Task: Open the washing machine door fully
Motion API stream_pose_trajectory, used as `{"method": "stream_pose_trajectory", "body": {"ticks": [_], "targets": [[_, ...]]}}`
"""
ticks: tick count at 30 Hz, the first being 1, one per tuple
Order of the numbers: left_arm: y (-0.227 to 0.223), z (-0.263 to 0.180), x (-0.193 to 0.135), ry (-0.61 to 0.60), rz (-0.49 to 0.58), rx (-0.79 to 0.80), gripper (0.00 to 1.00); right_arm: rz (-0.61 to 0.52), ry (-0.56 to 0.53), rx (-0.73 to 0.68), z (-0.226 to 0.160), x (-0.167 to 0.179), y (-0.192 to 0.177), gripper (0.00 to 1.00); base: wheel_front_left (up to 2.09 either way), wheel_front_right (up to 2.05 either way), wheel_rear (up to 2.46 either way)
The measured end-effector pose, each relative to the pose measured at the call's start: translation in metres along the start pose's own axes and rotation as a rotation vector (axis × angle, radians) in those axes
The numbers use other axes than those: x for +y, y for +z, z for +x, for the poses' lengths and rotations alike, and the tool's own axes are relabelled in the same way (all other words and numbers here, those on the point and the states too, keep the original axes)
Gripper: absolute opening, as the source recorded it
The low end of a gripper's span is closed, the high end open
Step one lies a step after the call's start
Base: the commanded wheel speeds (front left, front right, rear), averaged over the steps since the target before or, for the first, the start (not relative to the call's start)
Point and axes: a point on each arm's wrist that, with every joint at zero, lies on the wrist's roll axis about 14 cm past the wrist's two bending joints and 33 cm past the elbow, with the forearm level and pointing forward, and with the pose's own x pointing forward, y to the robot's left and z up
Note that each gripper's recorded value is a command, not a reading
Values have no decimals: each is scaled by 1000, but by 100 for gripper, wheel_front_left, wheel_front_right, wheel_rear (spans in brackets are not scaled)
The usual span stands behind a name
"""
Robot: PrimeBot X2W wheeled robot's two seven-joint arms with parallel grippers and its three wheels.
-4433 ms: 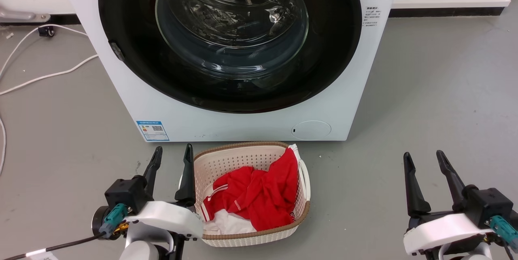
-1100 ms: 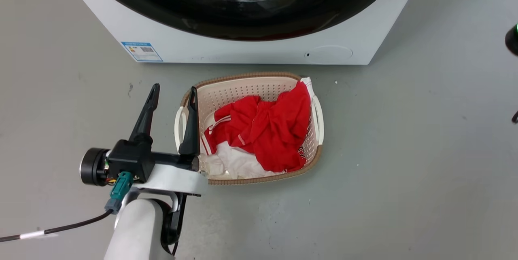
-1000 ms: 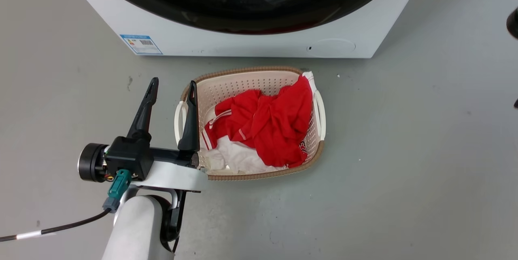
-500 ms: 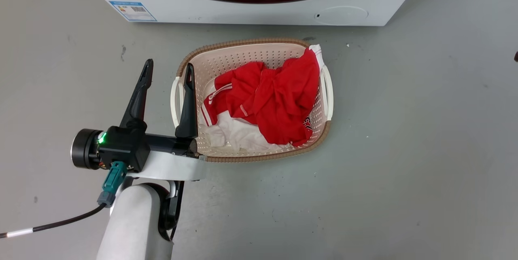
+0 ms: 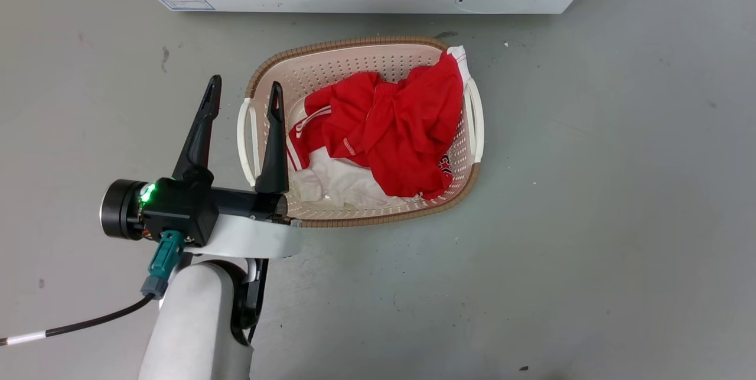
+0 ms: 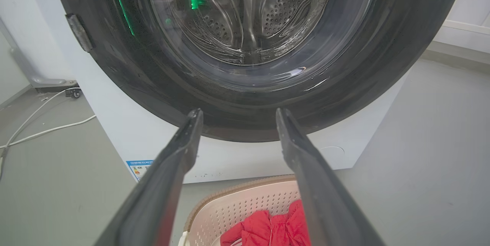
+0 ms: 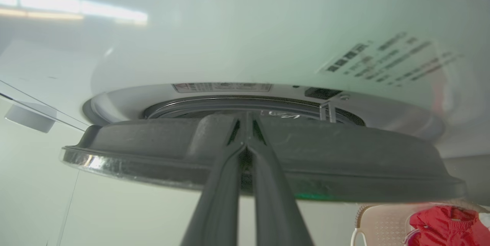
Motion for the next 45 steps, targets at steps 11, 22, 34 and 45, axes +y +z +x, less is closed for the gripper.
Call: {"method": "stream_pose_trajectory", "body": {"ticks": [11,22,34,45], "targets": [[4,1,-5,-11,-3,-8,100,10,29,116,-13,11,-12,0,0,0,0],[19,-2,-10,-23,-5,-37,100,20,23,238,-34,15,-32,0,0,0,0],[33,-6,-15,-31,-18,-61,100,-4,46,357,-38,32,-71,0,0,0,0],[50,-21,-9,-7,-19,-88,100,-12,65,498,-55,46,-104,0,0,0,0]]}}
